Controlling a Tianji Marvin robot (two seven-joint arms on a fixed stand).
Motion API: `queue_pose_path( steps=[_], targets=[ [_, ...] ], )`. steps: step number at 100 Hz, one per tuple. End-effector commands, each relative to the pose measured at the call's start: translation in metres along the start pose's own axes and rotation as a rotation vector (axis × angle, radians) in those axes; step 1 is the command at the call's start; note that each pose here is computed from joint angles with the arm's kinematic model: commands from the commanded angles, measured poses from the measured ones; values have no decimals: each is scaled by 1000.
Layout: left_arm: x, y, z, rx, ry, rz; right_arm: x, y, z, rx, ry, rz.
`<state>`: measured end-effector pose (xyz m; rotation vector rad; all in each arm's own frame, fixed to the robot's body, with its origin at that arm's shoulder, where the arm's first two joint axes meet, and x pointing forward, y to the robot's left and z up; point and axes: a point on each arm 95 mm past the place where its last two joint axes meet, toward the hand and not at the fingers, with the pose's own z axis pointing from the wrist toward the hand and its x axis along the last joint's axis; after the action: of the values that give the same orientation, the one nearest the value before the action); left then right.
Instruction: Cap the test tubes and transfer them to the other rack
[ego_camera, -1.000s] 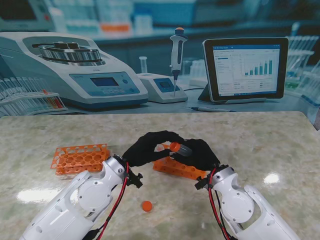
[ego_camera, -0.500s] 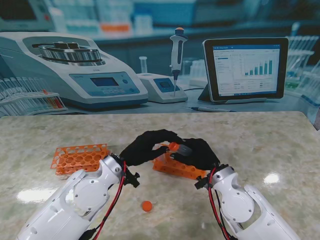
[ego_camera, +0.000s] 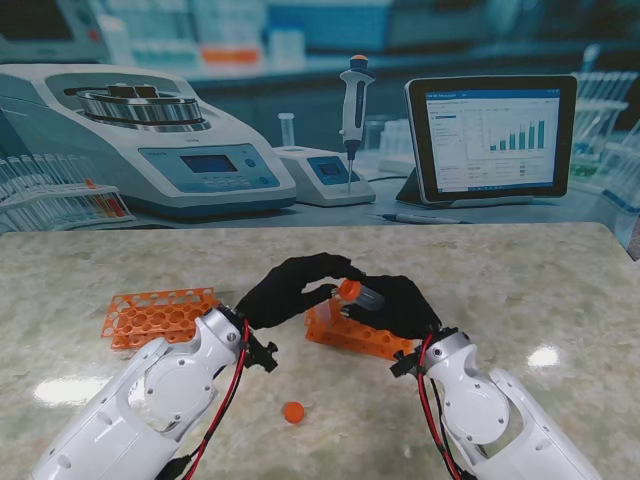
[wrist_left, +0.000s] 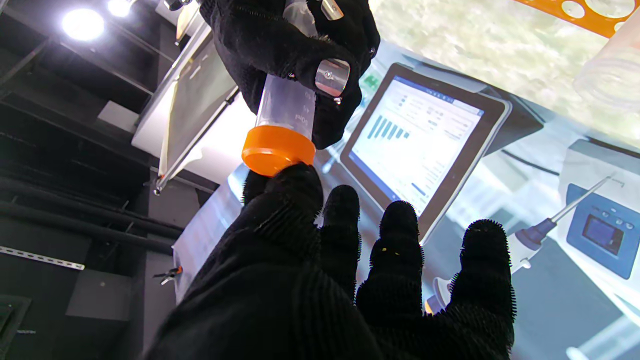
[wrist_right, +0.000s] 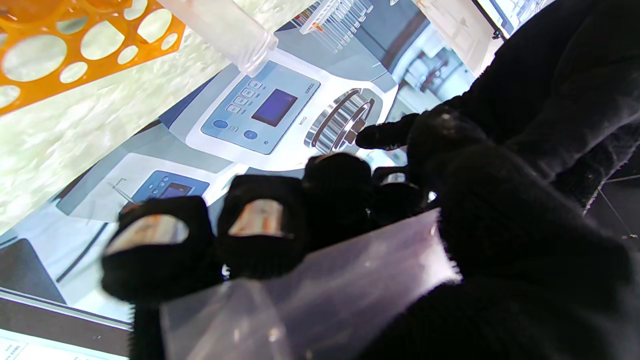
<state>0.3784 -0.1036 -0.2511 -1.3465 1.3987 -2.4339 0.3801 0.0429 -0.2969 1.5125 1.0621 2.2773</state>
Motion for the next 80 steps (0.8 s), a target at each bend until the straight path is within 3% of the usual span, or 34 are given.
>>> queue_pose_path(
  steps=[1,80],
  targets=[
    [3,-2,1,1,6,-11,1,-3,-2,3,-4,9],
    [4,7,4,8,-18,-29,2,-2,-1,0,-1,6]
  ],
)
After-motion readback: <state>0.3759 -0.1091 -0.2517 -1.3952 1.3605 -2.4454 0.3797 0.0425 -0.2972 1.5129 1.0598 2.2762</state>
